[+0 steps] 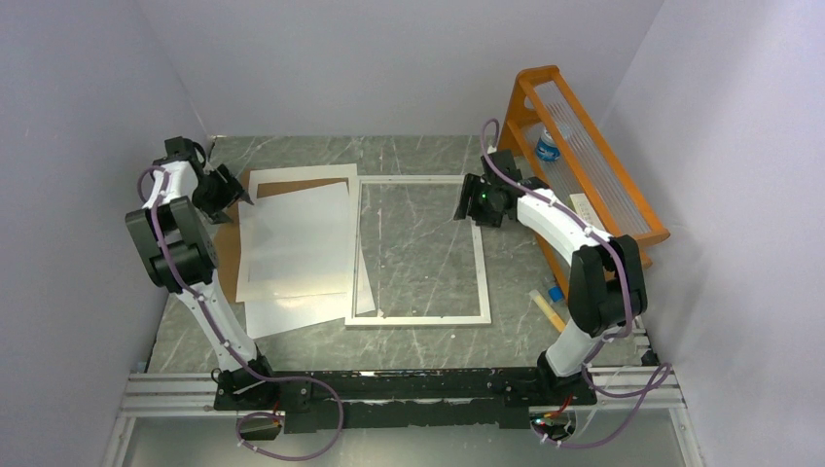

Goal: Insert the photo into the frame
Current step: Pick up the photo frame item at the center of the board.

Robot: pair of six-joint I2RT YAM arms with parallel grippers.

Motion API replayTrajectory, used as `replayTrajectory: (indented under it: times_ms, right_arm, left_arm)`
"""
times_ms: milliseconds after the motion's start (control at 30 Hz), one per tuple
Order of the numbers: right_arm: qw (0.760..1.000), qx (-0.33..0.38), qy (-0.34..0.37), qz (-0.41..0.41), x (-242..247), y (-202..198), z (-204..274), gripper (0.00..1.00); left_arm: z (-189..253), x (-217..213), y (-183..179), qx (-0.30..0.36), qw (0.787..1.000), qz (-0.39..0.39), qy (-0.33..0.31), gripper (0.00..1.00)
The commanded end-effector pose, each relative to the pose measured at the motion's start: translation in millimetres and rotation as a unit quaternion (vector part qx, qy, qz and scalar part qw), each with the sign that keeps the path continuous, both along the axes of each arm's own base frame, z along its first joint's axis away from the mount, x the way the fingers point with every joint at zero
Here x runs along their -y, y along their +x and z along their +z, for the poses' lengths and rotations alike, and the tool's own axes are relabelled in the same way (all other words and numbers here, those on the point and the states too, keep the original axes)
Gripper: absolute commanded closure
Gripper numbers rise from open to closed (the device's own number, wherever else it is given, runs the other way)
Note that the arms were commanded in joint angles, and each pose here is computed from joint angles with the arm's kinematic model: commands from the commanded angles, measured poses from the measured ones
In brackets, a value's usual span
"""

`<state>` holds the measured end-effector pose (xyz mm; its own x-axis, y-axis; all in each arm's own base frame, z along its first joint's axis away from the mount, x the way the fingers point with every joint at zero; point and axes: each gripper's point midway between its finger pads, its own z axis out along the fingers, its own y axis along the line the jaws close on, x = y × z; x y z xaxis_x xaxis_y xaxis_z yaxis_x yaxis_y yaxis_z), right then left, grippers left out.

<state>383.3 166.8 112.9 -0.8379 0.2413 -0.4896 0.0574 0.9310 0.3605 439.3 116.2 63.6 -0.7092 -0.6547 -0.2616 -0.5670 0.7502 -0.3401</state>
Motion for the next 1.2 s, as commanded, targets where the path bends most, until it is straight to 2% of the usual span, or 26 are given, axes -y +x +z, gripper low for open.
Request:
replayTrajectory:
  times_ms: [0,167,267,367,500,567,867,1000,1167]
  right_arm:
    - [0.998,0.023,0.051,0.027,-24,11,29,0.39]
    - [0.996,0.010,0.071,0.051,-39,11,34,0.39]
    - [0.995,0.001,0.075,0.061,-45,8,32,0.39]
    - [0.995,-0.003,0.073,0.064,-44,5,28,0.39]
    - [0.995,-0.012,0.068,0.068,-43,2,20,0.39]
    - [0.995,-0.016,0.066,0.069,-43,1,17,0.39]
    - [0.995,-0.023,0.053,0.076,-42,6,13,0.39]
    - [0.996,-0.027,0.048,0.073,-40,5,9,0.39]
    - [0.996,-0.036,0.048,0.070,-39,2,3,0.39]
  left_arm:
    - [-8,8,-33,-0.048,0.999,-0.002,0.006,0.23]
    - [-12,2,-86,-0.106,0.993,0.029,0.053,0.12]
    - [-19,4,-115,-0.137,0.988,0.029,0.064,0.10]
    - [-28,13,-133,-0.145,0.988,0.023,0.052,0.09]
    - [-35,34,-145,-0.144,0.990,0.007,-0.003,0.13]
    - [-40,35,-153,-0.153,0.988,0.009,0.000,0.12]
    - [-48,24,-138,-0.116,0.993,-0.007,0.006,0.16]
    - [-34,40,-123,-0.061,0.996,-0.017,-0.064,0.23]
    - [-29,58,-127,-0.058,0.991,-0.026,-0.120,0.28]
